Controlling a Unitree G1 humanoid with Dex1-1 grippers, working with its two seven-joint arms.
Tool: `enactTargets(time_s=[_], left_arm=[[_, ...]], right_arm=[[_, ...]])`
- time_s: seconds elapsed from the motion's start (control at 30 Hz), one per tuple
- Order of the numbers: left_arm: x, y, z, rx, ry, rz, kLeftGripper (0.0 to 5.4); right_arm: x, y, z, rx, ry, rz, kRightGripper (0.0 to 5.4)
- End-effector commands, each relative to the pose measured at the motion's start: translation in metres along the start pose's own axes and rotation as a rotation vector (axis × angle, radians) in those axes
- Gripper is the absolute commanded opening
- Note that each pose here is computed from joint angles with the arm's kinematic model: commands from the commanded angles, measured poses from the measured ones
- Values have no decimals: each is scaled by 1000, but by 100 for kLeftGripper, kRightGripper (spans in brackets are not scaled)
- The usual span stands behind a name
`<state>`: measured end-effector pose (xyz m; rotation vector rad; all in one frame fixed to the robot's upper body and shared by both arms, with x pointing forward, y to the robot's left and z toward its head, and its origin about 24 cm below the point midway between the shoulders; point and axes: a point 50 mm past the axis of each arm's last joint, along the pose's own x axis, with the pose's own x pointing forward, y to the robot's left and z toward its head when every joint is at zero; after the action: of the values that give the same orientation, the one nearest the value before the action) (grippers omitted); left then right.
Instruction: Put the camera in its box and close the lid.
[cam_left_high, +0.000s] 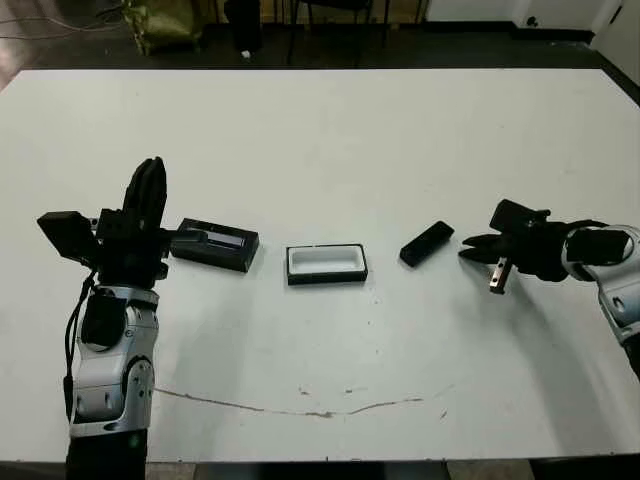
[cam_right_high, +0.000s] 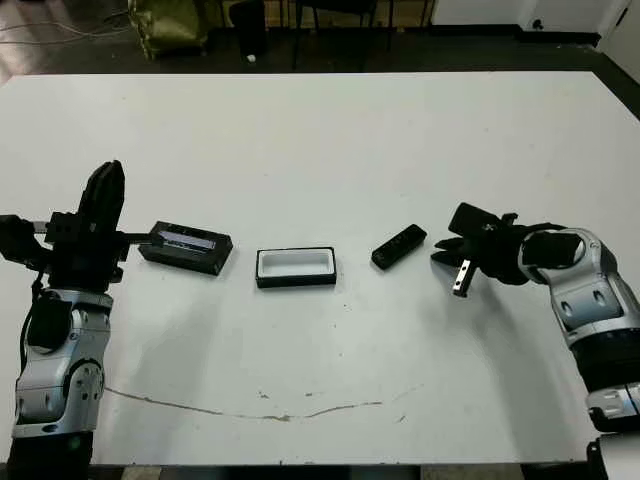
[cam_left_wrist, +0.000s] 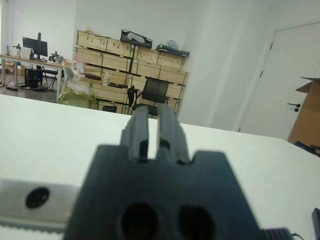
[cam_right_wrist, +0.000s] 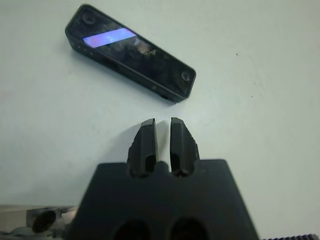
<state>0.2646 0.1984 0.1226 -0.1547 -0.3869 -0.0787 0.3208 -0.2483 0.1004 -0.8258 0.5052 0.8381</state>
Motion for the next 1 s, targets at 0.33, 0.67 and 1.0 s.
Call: enactTargets(time_s=[0.33, 0.67, 1.0], left_arm=[[-5, 4, -6, 10, 42, 22, 1], [-6, 4, -7, 8, 43, 27, 1], [-6, 4, -7, 5, 45, 26, 1]], right_arm=[[16, 3, 12, -70, 66, 39, 0], [34, -4, 12, -8, 62, 77, 0], [47, -11, 20, -137, 112, 57, 0]])
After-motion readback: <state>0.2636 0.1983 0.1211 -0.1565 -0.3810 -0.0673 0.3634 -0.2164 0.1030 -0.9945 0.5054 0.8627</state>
